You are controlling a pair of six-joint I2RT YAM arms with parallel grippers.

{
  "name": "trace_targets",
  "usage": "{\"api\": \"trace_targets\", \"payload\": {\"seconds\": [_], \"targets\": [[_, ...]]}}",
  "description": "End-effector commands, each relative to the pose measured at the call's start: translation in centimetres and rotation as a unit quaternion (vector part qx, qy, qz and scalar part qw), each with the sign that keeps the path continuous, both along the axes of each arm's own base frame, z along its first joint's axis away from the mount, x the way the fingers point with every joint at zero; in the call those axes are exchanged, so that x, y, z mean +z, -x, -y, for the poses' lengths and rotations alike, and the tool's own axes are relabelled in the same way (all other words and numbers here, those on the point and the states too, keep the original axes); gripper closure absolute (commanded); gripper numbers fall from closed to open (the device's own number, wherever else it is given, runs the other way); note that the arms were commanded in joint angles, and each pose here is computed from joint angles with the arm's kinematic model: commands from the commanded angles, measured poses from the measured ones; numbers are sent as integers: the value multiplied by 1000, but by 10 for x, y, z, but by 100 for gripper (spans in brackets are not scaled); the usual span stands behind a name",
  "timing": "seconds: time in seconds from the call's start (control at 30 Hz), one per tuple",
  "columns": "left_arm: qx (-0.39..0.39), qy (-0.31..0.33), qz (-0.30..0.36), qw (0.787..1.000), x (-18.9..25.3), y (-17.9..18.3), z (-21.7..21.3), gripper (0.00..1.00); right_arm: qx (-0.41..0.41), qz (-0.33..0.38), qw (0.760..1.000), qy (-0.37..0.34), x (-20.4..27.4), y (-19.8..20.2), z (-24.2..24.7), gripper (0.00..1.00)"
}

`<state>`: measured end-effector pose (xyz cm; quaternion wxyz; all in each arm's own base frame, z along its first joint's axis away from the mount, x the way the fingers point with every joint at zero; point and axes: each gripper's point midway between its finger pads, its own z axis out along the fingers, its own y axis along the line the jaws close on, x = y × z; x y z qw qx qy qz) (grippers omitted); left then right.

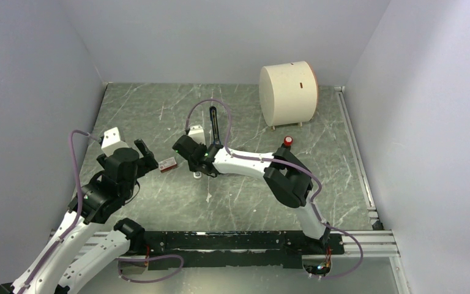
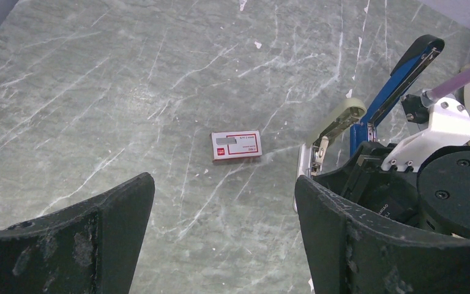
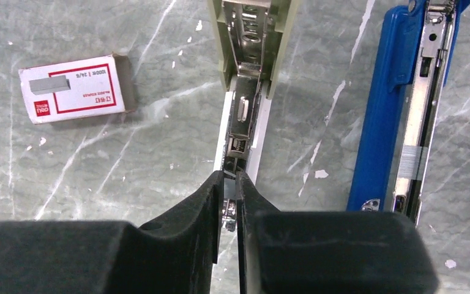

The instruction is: Load the staples into the stapler

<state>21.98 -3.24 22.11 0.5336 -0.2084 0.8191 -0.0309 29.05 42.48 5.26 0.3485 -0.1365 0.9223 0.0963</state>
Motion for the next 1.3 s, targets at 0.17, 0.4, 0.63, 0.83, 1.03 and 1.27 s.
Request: {"api": "trace_targets", "payload": {"seconds": [0.17, 0.4, 0.63, 0.83, 1.03, 1.27], "targets": [[4, -4, -2, 1000, -2, 0, -2, 10, 4, 17, 1000, -24, 15, -11, -11, 83], [4, -6, -4, 1000, -3, 0, -2, 11, 1, 14, 1000, -18, 6, -15, -9, 85], [4, -7, -5, 1000, -3, 0, -2, 10, 3, 3, 1000, -13, -4, -12, -8, 93], [4, -6, -4, 1000, -3, -1, -2, 10, 1, -10, 1000, -10, -11, -6, -3, 97], [4, -5, -4, 1000, -3, 0, -2, 10, -4, -19, 1000, -3, -19, -2, 3, 97], [5, -5, -5, 1000, -3, 0, -2, 11, -8, -14, 1000, 2, -19, -5, 3, 98]]}}
